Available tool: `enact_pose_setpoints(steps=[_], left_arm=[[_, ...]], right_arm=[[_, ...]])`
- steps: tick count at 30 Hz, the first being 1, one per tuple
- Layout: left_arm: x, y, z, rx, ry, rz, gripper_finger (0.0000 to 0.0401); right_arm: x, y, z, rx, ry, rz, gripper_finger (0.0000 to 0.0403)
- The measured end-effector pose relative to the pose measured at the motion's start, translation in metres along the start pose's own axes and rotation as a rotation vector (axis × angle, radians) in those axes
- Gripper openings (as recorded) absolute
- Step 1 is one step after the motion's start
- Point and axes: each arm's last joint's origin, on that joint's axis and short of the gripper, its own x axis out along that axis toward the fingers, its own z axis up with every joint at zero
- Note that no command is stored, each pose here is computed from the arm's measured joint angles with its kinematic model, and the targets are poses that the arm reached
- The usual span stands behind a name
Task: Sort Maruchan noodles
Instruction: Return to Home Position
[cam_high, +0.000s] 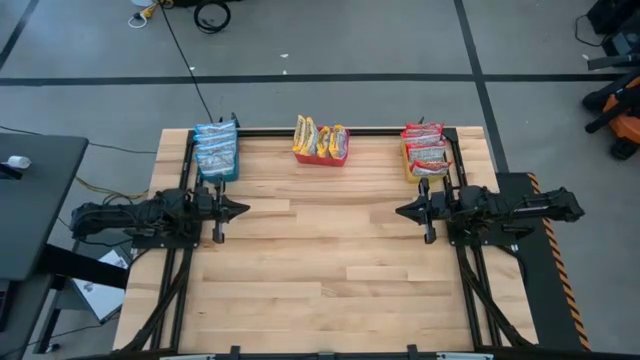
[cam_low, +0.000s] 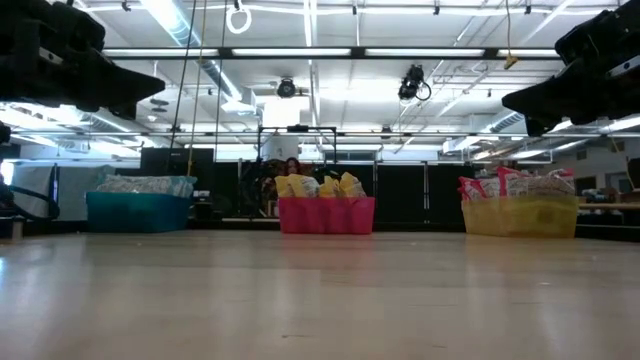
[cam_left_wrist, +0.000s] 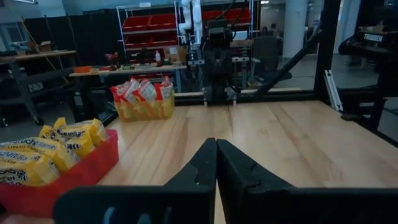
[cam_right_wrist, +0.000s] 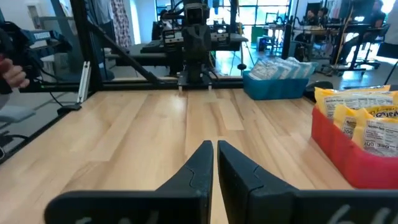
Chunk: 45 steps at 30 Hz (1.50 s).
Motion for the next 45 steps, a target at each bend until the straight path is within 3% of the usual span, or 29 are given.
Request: enact_pose_setpoints(steps=[23,29,35,45], left_arm=[[0.000,0.000,0.000,0.000,-0.006,0.002,0.0025],[-0.002,-0.009,0.002,0.179,-0.034,-0.099,0.0025],[-0.003,-0.016,0.004,0.145,-0.056,-0.174,0.0025],[-0.003,-0.017,0.004,0.144,-0.060,-0.182,0.0025]], right_arm=[[0.000,0.000,0.000,0.001,-0.001,0.000,0.0029],[0.000,0.000,0.000,0.001,-0.001,0.000,0.0029],[0.000,0.000,0.000,0.001,-0.001,0.000,0.0029],[0.000,0.000,0.000,0.001,-0.001,0.000,0.0029]])
